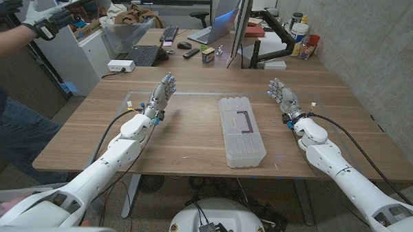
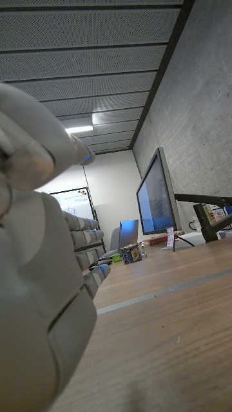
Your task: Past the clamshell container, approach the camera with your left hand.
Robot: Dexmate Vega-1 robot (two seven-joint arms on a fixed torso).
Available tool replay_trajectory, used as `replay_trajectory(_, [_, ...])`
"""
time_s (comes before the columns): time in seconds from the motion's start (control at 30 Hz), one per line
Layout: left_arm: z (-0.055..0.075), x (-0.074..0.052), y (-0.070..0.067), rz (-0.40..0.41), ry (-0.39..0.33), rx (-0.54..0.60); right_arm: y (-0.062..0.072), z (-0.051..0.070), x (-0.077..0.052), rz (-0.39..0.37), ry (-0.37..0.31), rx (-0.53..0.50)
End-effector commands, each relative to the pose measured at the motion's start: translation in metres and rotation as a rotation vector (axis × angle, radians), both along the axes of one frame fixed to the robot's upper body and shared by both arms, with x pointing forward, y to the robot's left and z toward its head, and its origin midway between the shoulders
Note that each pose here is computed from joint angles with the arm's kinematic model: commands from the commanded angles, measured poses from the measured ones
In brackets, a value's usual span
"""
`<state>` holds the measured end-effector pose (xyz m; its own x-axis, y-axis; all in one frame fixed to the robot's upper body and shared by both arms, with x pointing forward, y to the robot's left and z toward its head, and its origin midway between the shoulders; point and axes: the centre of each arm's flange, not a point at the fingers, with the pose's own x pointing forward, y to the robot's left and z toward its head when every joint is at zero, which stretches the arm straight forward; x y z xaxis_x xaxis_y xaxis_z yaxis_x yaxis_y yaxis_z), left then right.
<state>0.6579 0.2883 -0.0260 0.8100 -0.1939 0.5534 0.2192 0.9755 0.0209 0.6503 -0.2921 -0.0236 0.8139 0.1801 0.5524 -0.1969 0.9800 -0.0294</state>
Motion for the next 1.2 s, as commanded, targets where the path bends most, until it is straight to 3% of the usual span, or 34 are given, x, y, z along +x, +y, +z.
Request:
replay_trajectory(0.03, [0.0, 0.003, 0.002, -0.011, 0.004, 0.01, 0.004, 0.0, 0.002, -0.001, 0.008, -0.017])
replay_trajectory(0.77, [0.004, 0.002, 0.005, -0.042, -0.013, 0.024, 0.008, 0.006, 0.001, -0.02, 0.004, -0.053])
replay_trajectory(1.2, [0.003, -0.01, 0.005, -0.044, -0.02, 0.05, 0.009, 0.003, 0.004, -0.015, 0.01, -0.051])
